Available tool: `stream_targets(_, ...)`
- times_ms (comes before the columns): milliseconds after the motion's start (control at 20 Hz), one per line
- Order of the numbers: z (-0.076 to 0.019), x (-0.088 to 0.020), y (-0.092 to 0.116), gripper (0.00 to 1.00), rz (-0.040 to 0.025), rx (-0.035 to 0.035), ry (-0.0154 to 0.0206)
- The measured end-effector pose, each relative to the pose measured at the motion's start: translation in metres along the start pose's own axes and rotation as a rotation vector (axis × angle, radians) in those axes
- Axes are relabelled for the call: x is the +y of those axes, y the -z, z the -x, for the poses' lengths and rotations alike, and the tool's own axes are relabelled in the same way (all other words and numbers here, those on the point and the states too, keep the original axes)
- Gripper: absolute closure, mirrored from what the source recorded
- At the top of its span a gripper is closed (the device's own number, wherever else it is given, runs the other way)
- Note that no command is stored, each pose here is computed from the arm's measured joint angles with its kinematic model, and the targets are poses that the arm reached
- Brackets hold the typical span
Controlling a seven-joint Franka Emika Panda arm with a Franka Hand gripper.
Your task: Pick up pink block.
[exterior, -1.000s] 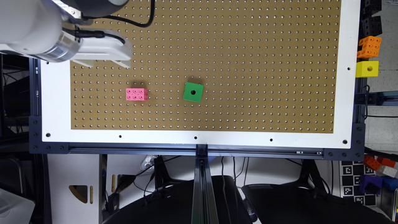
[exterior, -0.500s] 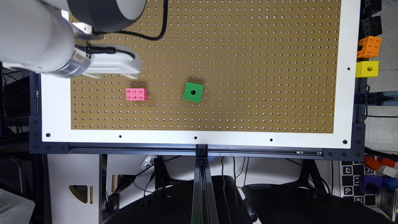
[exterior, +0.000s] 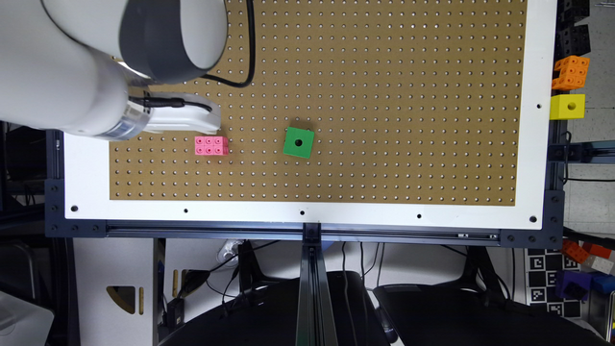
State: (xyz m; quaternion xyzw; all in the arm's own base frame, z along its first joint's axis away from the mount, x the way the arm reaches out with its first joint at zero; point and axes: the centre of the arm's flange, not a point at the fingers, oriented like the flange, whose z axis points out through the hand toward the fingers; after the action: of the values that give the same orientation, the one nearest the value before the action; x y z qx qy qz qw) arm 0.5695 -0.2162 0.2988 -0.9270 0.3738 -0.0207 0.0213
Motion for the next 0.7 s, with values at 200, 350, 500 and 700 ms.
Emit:
stream_targets(200,-0.0002,0.001,-0.017,0.00,0.0014,-0.0110,-0.0005)
stream_targets(350,-0.0015,0.001,-0.036,0.00,-0.0029,-0.0108,-0.0013)
stream_targets(500,-0.0016,0.001,-0.040,0.00,-0.0036,-0.0120,-0.0018)
stream_targets(700,-0.0012,0.002,-0.062,0.00,-0.0051,-0.0187,-0.0026)
